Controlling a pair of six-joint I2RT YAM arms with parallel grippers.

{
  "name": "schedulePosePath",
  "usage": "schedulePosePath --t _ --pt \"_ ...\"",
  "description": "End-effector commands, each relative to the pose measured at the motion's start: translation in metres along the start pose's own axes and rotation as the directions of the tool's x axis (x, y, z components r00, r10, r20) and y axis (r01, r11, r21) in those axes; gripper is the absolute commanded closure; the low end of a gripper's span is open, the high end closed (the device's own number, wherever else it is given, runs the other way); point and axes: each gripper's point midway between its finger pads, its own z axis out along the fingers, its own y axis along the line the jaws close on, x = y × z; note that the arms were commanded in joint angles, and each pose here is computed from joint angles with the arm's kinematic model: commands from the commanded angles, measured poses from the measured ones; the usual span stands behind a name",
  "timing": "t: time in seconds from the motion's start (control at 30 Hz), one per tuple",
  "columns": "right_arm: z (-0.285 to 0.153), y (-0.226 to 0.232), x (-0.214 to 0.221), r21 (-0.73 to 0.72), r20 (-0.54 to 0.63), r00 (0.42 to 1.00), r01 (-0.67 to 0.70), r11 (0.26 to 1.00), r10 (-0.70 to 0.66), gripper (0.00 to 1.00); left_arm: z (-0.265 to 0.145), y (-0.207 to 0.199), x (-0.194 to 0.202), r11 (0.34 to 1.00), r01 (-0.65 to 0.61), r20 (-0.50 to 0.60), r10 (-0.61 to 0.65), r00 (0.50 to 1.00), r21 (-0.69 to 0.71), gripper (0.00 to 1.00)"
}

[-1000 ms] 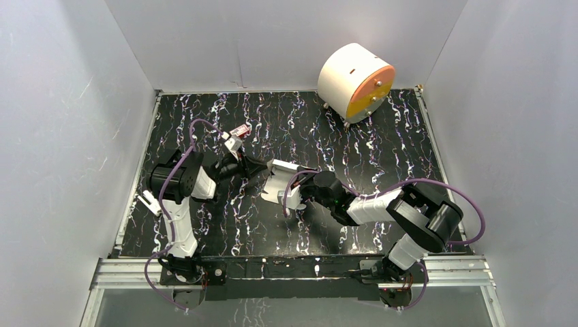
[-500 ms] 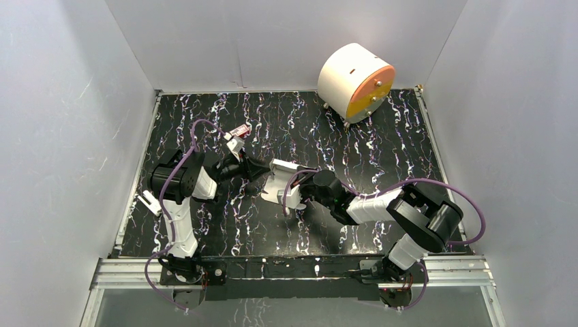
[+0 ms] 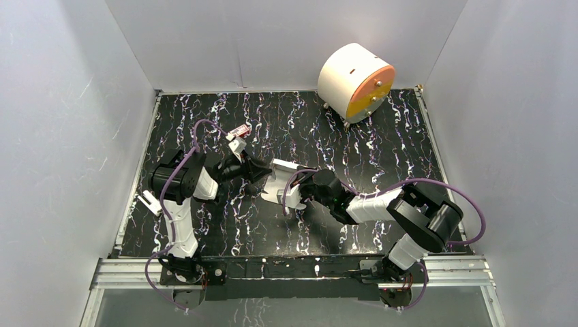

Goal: Fold the paper box

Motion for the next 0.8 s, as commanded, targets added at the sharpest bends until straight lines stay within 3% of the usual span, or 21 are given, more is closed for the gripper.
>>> schedulePosePath --t 0.0,0.13,0.77 --pt "0.003 0.034 -0.013 -0.14 0.067 0.998 -0.002 0.99 0.011 1.0 0.008 -0.018 -0.031 0.986 -0.155 0.08 0.15 0.985 0.065 0.54" --pt "0.003 0.034 -0.014 -0.141 0.069 0.998 -0.003 0.99 0.013 1.0 0.011 -0.018 -0.03 0.985 -0.158 0.079 0.152 0.985 0.071 0.61" --pt "0.004 0.043 -0.014 -0.189 0.069 0.997 -0.02 0.982 0.034 1.0 0.025 -0.001 -0.038 0.973 -0.219 0.135 0.227 0.964 -0.076 0.58"
